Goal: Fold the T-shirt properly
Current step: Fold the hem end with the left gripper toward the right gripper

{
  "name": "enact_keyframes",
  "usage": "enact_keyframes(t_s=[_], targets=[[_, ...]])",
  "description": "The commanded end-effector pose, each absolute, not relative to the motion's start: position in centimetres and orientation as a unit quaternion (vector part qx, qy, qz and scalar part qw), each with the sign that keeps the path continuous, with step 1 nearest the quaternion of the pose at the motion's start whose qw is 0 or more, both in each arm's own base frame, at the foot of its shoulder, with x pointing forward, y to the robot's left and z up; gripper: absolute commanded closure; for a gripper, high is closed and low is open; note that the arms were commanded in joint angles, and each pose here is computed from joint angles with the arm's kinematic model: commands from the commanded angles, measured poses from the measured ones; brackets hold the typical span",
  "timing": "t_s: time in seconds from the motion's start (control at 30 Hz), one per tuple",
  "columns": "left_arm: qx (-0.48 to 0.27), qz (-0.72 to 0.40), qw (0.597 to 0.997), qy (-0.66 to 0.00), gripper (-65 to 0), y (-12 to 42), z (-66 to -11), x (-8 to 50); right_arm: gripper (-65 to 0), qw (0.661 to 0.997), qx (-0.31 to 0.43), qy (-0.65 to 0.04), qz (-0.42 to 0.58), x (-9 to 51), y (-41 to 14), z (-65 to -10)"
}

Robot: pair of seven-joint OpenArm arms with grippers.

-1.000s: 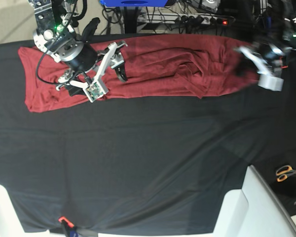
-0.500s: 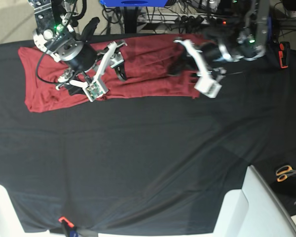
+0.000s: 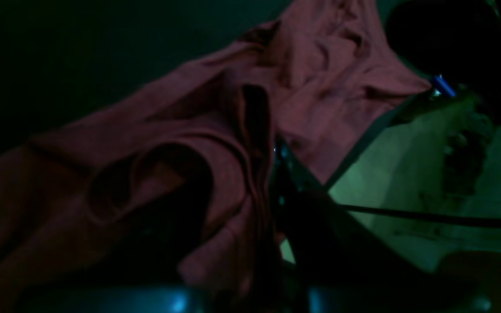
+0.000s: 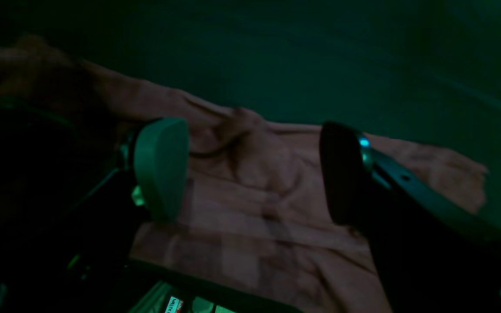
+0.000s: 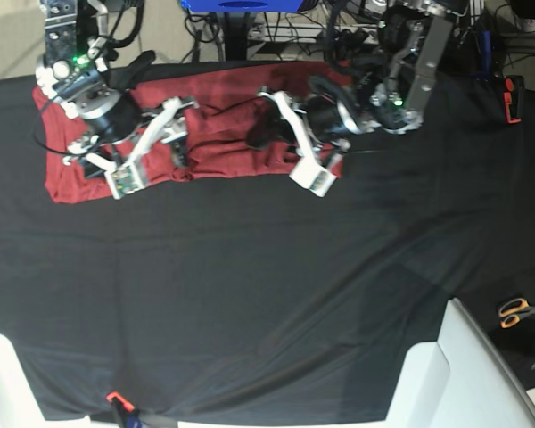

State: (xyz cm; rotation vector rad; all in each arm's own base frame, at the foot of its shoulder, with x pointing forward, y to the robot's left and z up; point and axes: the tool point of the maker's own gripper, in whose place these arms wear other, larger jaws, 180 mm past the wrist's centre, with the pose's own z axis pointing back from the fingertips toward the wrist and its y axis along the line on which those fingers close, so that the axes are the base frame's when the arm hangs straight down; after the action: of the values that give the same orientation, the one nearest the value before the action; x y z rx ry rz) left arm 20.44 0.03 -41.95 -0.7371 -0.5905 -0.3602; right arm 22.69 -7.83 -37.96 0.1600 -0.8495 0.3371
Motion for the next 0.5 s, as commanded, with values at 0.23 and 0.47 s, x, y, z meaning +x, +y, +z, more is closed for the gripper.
enact_keyframes(t_s=[0.23, 0.47], targets=[[-0.38, -0.164, 0.853, -0.318, 0.0, -2.0, -39.7, 22.4, -43.8, 0.883, 0.089, -0.432, 0.162, 23.2, -7.2, -36.7], [-0.384, -0.152, 0.858, -0.305, 0.0, -2.3, -40.9, 22.5, -43.8, 0.879, 0.127, -0.438, 0.141, 23.2, -6.5, -36.3]])
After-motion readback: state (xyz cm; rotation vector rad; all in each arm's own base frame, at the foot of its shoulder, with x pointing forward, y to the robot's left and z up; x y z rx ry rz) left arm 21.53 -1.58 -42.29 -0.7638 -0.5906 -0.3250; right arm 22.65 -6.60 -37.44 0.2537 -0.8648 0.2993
